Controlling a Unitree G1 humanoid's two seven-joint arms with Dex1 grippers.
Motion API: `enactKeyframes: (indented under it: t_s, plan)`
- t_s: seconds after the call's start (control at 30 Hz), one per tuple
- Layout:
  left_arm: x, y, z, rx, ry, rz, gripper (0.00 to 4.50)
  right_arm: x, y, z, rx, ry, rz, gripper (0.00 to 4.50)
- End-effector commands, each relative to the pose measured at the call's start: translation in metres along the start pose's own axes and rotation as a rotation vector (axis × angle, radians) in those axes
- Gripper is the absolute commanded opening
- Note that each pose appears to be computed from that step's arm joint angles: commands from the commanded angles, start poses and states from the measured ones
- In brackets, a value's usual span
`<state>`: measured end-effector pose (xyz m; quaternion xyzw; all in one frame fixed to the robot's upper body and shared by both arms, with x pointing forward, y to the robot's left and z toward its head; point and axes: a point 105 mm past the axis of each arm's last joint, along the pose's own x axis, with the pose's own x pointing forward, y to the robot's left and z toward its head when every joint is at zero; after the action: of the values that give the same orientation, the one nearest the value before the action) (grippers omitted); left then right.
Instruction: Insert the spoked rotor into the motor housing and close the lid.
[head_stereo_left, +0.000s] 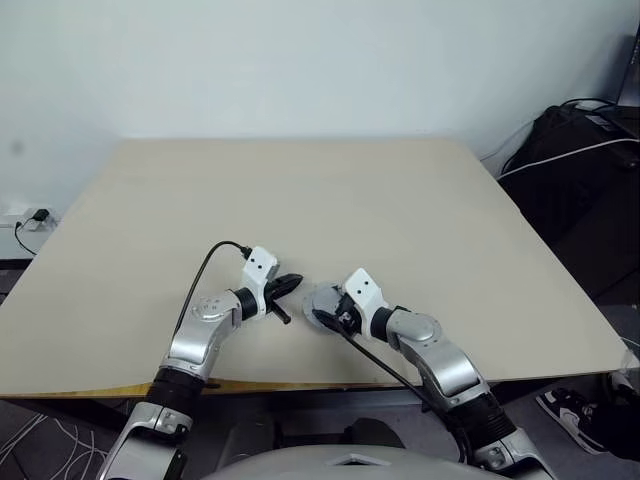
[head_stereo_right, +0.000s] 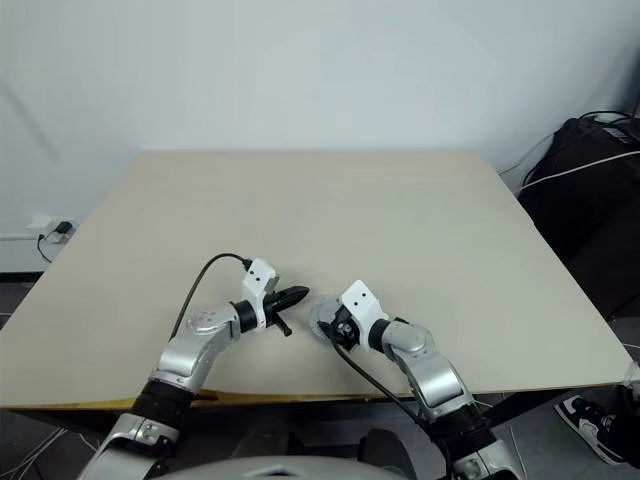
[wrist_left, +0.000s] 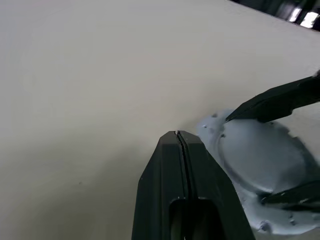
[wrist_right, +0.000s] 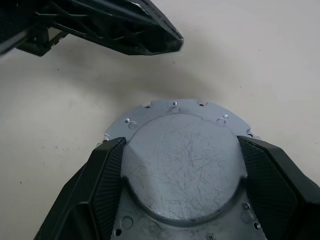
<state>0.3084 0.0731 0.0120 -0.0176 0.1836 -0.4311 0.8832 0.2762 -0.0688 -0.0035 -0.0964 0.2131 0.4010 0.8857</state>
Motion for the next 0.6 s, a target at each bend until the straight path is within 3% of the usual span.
enactKeyframes:
  t_s: [0.03,0.6]
  plan:
    - [0.007,-0.011,0.027,0.022,-0.041,-0.08,0.0,-0.002,0.002,-0.011,0.01,0.046,-0.005,3.19]
    - [0.012,-0.009,0.006,0.062,0.163,-0.08,0.0,-0.001,0.003,-0.009,0.02,0.03,-0.013,3.19]
